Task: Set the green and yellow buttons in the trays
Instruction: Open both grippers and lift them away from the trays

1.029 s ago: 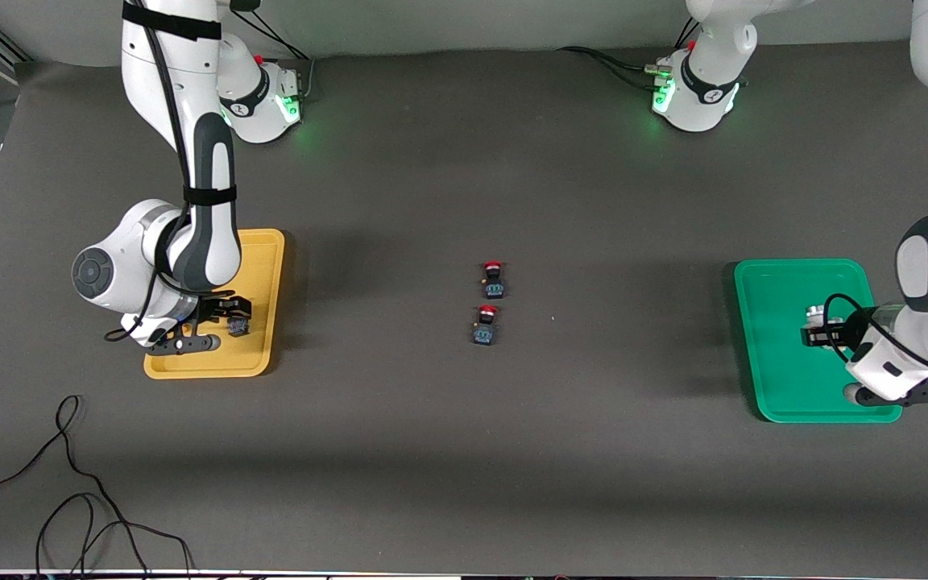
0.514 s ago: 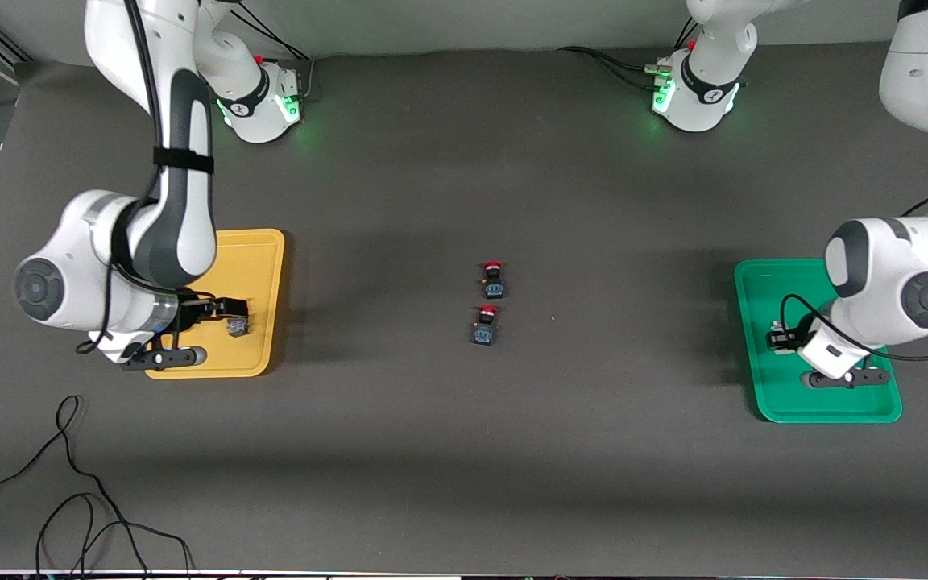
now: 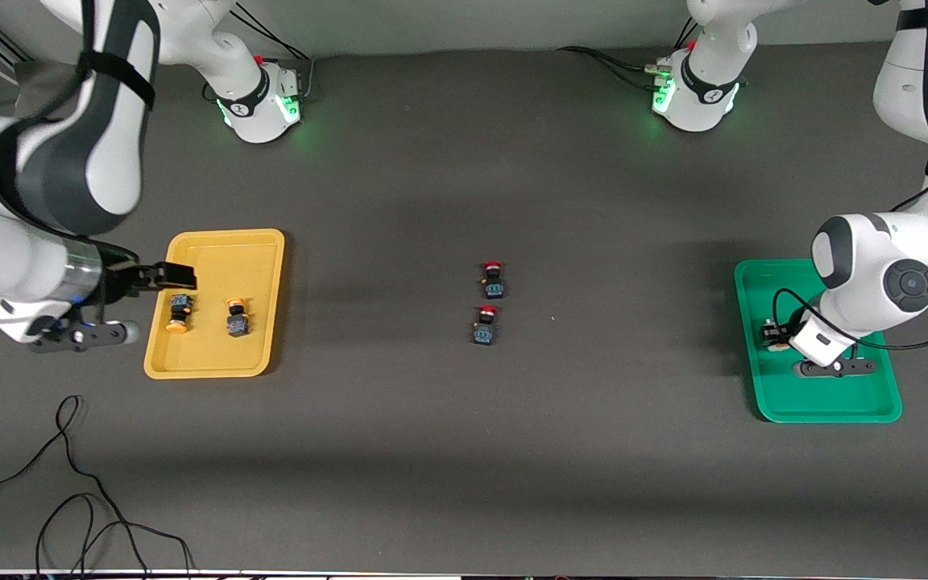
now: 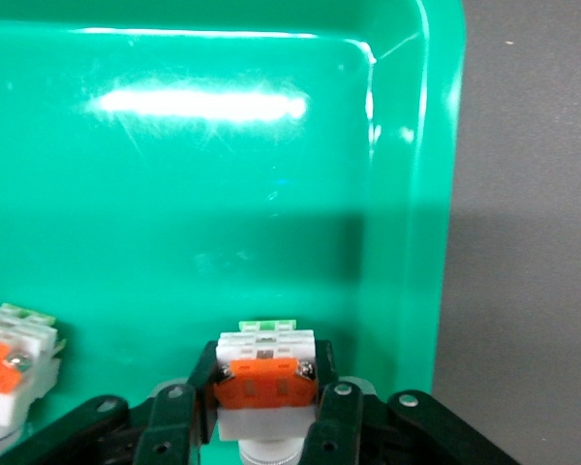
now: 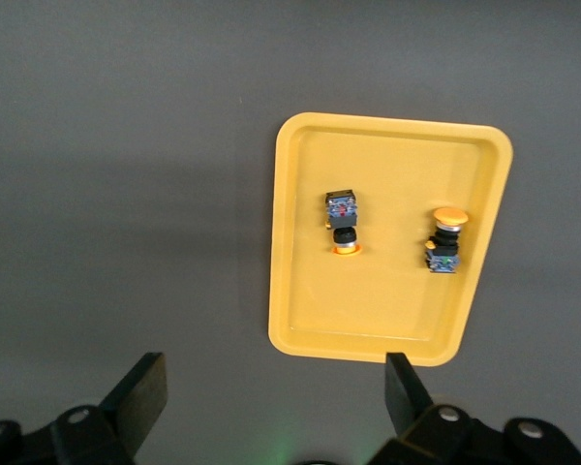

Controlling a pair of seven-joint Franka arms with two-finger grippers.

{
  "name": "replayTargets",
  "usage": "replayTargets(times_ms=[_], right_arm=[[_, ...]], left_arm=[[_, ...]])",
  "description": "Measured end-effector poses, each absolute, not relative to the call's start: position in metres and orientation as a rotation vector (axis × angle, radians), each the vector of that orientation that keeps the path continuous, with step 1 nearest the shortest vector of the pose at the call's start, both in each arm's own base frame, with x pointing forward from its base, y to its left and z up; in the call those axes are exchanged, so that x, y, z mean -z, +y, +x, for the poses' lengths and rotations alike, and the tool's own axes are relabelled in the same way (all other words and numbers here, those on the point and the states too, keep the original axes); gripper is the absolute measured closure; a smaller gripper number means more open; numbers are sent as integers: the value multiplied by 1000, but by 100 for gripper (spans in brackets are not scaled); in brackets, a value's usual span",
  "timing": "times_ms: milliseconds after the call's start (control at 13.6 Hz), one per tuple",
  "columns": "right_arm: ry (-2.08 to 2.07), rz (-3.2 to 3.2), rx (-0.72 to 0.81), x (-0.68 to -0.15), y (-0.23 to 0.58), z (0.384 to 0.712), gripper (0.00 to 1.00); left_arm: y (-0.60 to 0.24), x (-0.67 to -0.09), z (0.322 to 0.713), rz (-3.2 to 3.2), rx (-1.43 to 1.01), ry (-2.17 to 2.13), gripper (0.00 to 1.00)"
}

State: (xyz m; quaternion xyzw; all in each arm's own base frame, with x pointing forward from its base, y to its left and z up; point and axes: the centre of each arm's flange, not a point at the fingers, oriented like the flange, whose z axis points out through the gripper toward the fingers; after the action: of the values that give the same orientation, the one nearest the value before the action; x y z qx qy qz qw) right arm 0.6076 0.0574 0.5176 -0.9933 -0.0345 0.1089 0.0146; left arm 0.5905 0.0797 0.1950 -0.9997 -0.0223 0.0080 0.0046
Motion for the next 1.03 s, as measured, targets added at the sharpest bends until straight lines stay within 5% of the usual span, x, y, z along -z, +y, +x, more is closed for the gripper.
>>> replayTargets(times_ms=[514,882,1029], right_arm=[[-67,-3145,-288,-552,32,599,0],[-33,-3122,-239,-539,-7,587,0],[-32,-3096,-217,-542,-10,571,0]], left_arm=[[89,-195,589,-3132,-25,-60,55],[89,-195,589,-3132,-24,-59,2],[88,-203,591,-3129,-19,-55,0]])
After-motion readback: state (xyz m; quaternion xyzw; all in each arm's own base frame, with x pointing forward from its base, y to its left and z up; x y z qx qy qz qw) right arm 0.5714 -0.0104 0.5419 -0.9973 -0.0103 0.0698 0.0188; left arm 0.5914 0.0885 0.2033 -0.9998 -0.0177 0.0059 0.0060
